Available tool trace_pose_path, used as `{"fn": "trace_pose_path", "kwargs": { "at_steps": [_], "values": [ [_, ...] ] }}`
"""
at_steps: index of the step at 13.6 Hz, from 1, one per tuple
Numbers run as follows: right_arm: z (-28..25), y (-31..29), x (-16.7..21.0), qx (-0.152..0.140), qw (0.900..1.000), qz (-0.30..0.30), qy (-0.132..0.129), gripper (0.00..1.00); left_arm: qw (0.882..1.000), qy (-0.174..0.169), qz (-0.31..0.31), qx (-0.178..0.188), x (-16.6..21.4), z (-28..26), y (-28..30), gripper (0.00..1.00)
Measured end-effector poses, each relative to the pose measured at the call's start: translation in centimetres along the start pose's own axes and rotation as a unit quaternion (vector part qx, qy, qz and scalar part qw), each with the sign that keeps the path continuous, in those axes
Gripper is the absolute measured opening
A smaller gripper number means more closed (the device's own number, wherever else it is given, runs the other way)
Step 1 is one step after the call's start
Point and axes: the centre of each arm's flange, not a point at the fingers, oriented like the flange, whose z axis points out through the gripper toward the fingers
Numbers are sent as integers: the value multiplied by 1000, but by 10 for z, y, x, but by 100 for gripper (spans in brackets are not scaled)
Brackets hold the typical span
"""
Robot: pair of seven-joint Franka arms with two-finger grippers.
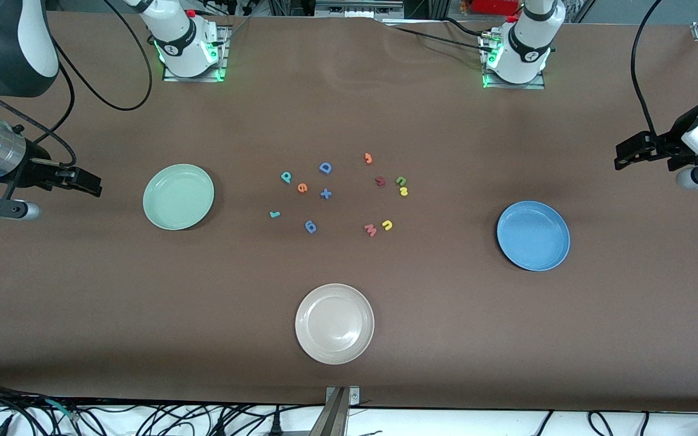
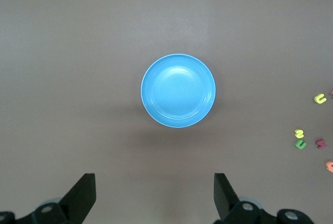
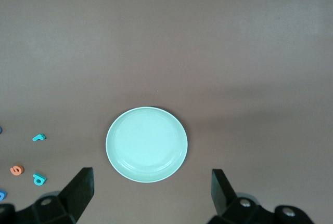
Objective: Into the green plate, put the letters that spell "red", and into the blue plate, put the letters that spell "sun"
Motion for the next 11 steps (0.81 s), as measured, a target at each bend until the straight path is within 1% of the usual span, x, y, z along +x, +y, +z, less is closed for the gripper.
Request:
{"fn": "trace_pose_path", "kwargs": {
  "at_steps": [11],
  "values": [
    [1,0,-1,-1,1000,0,-3,100,1000,-1,0,0,3,4,1,100]
  ]
}}
